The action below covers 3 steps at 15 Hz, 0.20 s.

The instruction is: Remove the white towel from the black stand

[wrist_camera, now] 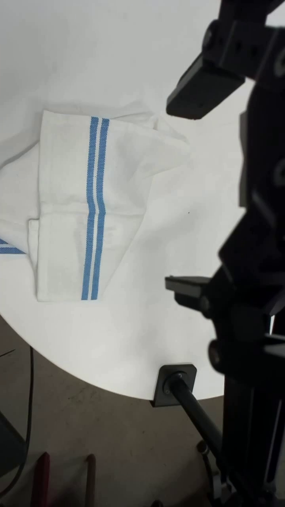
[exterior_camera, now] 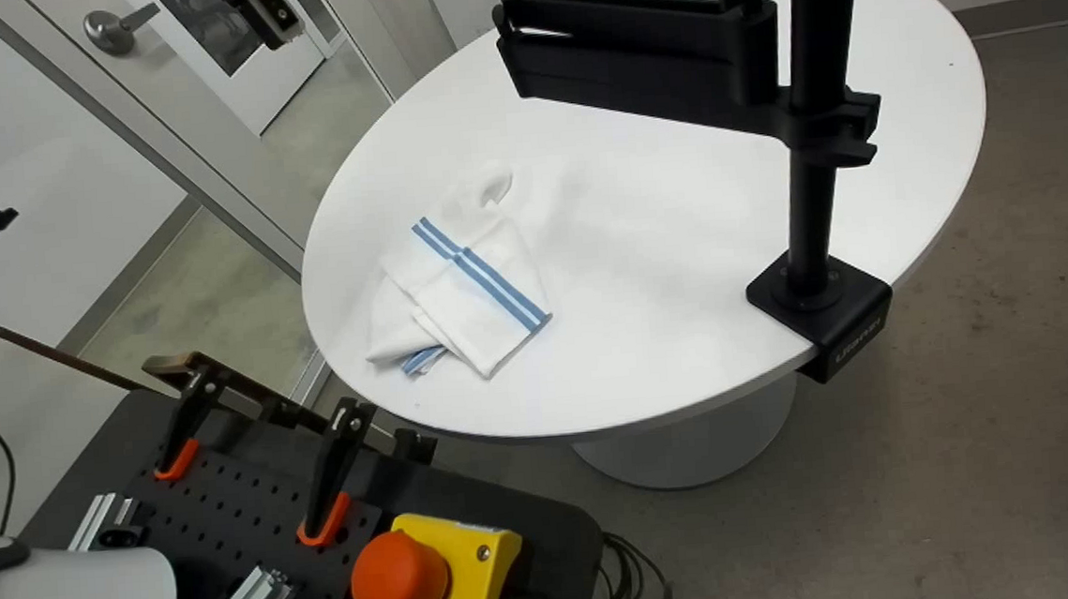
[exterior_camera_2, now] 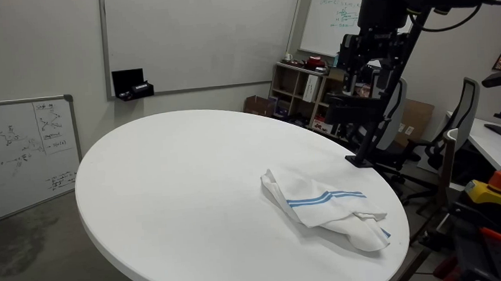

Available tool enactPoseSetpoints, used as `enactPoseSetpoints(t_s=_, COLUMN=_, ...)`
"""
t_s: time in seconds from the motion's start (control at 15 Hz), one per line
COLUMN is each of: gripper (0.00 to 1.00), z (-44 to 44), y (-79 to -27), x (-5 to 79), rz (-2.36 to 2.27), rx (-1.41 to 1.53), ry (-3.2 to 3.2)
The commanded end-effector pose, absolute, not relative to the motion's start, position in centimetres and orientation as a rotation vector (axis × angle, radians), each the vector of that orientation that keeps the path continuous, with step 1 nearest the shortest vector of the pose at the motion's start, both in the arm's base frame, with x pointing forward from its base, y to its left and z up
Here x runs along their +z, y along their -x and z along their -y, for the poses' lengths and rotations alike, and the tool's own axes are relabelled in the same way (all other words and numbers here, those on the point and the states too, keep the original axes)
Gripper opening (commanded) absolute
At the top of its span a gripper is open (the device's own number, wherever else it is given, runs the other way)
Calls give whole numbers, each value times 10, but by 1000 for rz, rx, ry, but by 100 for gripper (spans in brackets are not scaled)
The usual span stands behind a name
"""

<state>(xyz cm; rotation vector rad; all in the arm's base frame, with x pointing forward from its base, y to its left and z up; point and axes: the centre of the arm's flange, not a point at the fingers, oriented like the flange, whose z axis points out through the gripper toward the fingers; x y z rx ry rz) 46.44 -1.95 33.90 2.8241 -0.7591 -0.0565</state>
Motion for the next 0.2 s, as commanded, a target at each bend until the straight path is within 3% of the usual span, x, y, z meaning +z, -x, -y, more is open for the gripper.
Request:
enactPoseSetpoints(t_s=0.0, gripper=100, z=19, y=-464, x=339, rz=759, rx=-57, ry=-2824)
enactPoseSetpoints(t_s=0.13, gripper=100, z=19, y=-464, x=339, rz=759, rx=-57, ry=-2824)
